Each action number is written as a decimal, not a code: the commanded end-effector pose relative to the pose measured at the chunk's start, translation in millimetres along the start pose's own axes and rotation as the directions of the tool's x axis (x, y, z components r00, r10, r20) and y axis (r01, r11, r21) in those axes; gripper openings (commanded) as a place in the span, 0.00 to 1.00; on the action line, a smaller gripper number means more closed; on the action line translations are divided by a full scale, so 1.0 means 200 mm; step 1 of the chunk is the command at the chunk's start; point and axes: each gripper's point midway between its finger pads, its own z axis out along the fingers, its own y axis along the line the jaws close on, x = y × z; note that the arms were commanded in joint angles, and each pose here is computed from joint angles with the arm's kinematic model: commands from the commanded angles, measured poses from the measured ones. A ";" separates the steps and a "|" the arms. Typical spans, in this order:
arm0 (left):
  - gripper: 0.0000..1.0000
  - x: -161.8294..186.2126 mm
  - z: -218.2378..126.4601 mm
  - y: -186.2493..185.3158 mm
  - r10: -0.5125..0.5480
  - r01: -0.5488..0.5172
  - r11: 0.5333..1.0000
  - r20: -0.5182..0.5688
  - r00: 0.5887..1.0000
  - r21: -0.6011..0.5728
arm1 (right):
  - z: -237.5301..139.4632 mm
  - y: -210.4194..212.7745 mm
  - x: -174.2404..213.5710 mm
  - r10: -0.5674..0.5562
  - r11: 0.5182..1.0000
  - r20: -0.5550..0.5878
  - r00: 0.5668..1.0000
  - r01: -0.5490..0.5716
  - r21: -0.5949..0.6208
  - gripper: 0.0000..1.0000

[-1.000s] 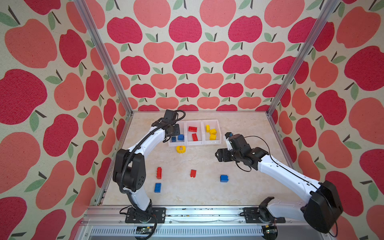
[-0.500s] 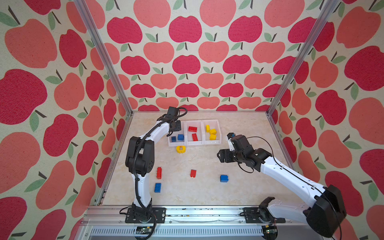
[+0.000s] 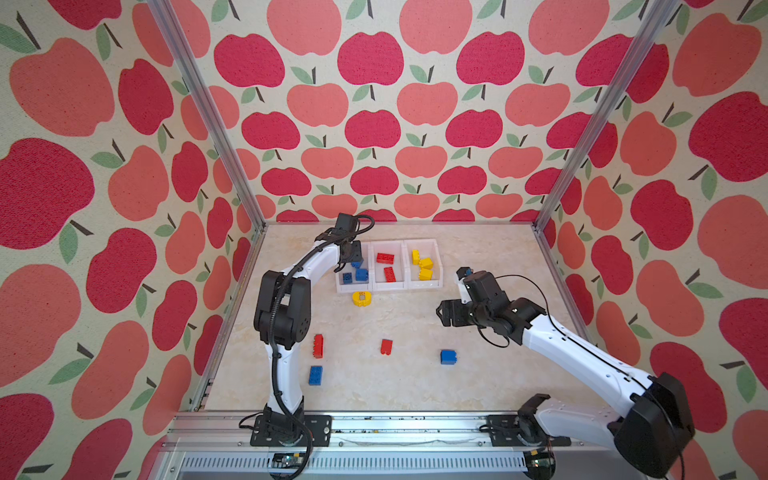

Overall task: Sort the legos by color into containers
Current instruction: 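Lower the right gripper over the blue brick on the table while the left gripper withdraws, then close the right gripper on the blue brick and lift, then carry the blue brick with the right gripper toward the blue compartment, then open the right gripper to drop the blue brick into the blue compartment, then move the right gripper down onto the small red brick and close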

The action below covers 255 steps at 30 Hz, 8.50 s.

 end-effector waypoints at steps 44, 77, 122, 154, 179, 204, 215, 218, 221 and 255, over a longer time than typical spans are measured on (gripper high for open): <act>0.83 0.59 -0.70 0.08 -0.260 0.244 0.933 0.029 0.965 0.264 | 0.15 -0.08 0.52 0.182 0.951 -0.316 0.931 -0.085 0.296 0.85; 0.89 0.70 -0.67 0.10 -0.280 0.271 0.922 -0.006 0.960 0.278 | 0.27 -0.06 0.71 0.284 0.920 -0.381 0.880 -0.138 0.366 0.54; 0.94 0.91 -0.79 0.27 -0.350 0.343 0.907 -0.016 0.937 0.245 | 0.51 0.91 -0.52 -0.240 0.961 0.009 0.971 0.239 -0.138 0.37; 0.95 0.96 -0.80 0.28 -0.370 0.364 0.896 -0.025 0.929 0.253 | 1.15 1.12 -0.88 -0.221 0.918 0.116 0.968 0.247 -0.311 0.38; 0.97 0.94 -0.80 0.28 -0.373 0.366 0.896 -0.021 0.928 0.252 | 0.94 1.17 -0.91 -0.227 0.913 0.133 0.965 0.258 -0.316 0.73; 0.99 0.91 -0.77 0.28 -0.370 0.359 0.896 -0.011 0.929 0.261 | 0.53 0.83 -0.09 -0.054 0.998 -0.265 0.963 0.043 -0.045 0.73; 0.99 0.89 -0.79 0.27 -0.364 0.352 0.896 -0.006 0.931 0.271 | 0.53 0.73 0.25 0.035 0.994 -0.357 0.934 0.004 0.108 0.75; 1.00 0.89 -0.79 0.27 -0.363 0.351 0.896 -0.008 0.932 0.273 | 0.53 0.72 0.29 0.041 0.989 -0.374 0.927 0.014 0.144 0.74; 1.00 0.89 -0.79 0.26 -0.365 0.352 0.894 -0.006 0.931 0.277 | 0.53 0.70 0.33 0.048 0.984 -0.397 0.917 0.024 0.174 0.74; 1.00 0.96 -0.81 0.27 -0.357 0.344 0.887 -0.016 0.934 0.309 | 0.67 0.73 0.55 0.029 0.968 -0.500 0.865 0.101 0.231 0.50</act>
